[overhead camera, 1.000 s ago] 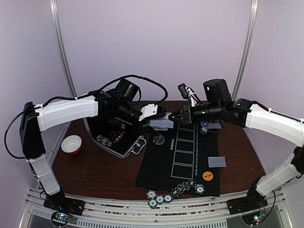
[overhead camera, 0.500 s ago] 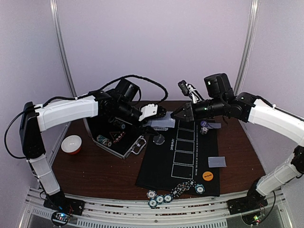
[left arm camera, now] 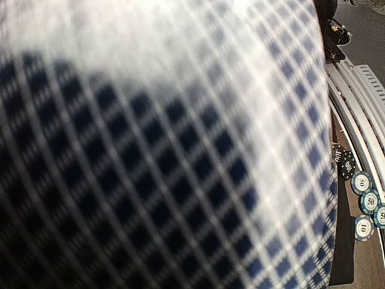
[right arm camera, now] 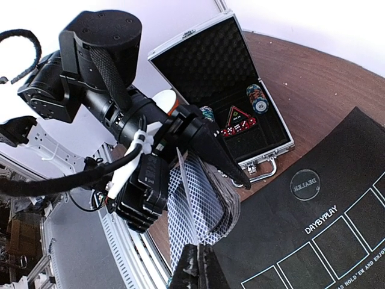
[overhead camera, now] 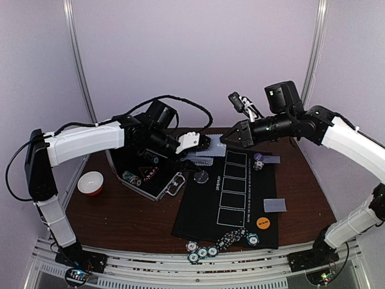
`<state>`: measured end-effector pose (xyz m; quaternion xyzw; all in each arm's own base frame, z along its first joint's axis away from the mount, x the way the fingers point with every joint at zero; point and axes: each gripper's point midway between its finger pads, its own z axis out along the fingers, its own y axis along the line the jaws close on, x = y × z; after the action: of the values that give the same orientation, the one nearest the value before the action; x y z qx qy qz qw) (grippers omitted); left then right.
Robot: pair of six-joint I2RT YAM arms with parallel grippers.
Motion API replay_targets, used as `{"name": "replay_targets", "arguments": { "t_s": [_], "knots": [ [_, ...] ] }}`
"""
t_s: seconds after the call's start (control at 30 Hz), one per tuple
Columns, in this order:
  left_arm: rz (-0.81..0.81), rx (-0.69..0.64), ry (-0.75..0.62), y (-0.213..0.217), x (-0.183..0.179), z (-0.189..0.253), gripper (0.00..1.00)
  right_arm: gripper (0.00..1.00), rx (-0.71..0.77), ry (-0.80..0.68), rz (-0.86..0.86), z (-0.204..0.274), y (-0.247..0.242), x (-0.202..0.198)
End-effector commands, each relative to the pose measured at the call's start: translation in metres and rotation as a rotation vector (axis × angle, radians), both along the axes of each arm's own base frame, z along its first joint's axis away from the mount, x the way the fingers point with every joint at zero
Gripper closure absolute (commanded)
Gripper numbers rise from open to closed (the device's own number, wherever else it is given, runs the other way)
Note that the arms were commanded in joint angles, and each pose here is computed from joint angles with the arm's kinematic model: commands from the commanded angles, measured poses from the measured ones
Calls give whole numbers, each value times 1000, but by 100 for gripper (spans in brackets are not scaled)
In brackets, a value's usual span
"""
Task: Distribute texas hold em gaming equipment
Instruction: Pick up the poker card from the face-down deck piles.
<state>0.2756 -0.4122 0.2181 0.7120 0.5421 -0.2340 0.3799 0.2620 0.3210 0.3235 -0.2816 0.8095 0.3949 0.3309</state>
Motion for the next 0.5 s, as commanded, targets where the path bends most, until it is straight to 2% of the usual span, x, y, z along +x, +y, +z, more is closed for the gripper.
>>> {"name": "replay_targets", "arguments": {
  "t_s": [0.0,0.1,0.2,0.33,0.47],
  "knots": [
    [6,-37,-25,3,2,15,43,100,35,-31,11,31,-21,-7],
    [9,-34,-26,4,2,15,43,100,-2,-9,-76,29,-52,4],
    [10,-29,-22,5,1,12,43,100,-85,65,-228,8,-101,18],
    [12,-31,-20,6,1,13,43,100,-280,223,-377,-59,-161,17],
    [13,-31,-17,6,1,12,43,100,-452,350,-343,-128,-183,1]
  ]
}}
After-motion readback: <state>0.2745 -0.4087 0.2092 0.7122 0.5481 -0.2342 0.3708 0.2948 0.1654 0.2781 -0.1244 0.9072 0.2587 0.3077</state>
